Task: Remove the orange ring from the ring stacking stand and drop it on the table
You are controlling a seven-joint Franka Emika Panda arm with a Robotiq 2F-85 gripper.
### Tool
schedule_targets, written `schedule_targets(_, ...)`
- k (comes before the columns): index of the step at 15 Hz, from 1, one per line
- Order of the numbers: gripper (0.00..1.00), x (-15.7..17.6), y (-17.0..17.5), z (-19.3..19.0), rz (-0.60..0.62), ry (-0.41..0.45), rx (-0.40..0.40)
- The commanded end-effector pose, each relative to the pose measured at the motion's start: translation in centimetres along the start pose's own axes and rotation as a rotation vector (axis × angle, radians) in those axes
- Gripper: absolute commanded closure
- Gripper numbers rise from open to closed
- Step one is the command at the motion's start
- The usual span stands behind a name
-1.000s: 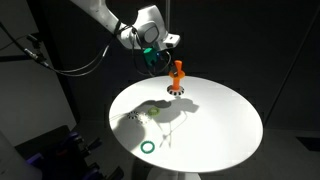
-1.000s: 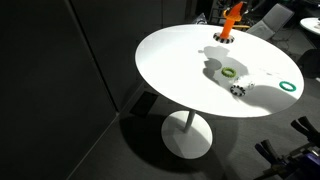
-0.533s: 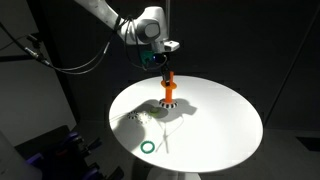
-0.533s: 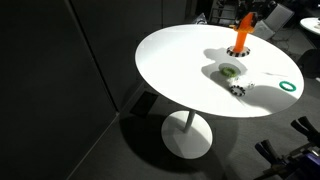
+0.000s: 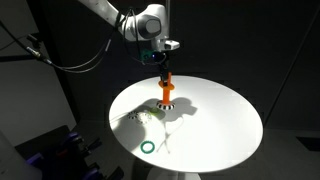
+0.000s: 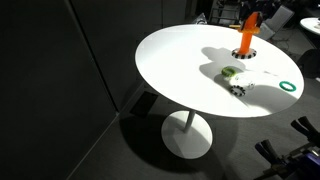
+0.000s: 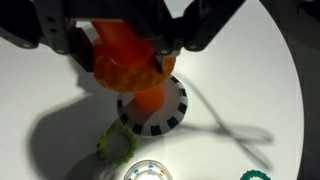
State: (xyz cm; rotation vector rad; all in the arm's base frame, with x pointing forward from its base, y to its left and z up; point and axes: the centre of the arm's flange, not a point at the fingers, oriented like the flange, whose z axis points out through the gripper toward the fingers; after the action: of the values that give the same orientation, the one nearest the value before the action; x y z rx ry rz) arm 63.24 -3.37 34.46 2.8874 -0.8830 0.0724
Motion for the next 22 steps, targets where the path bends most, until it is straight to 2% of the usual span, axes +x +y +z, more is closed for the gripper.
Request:
schedule_targets(1,0.64,0.4,0.0,-1.0,0.011,0.018,-0.004)
schedule_targets(6,0.64,0.5,0.1,-1.0,0.011,0.024,-0.004)
schedule_targets(7,0.14,0.5,0.1,-1.0,0.013,0.021,-0.005)
schedule_targets(8,0.62,0.5,0.1,-1.0,0.003,0.041,0.0)
schedule_targets(10,0.59,0.6,0.1,-1.1,0.003,0.039,-0.003)
schedule_targets(12,0.67,0.6,0.2,-1.2,0.001,0.038,-0.005)
schedule_targets(15,0.72,0.7,0.2,-1.4,0.002,0.04,-0.002)
schedule_targets(22,0.77,0.7,0.3,-3.5,0.008,0.066,0.03)
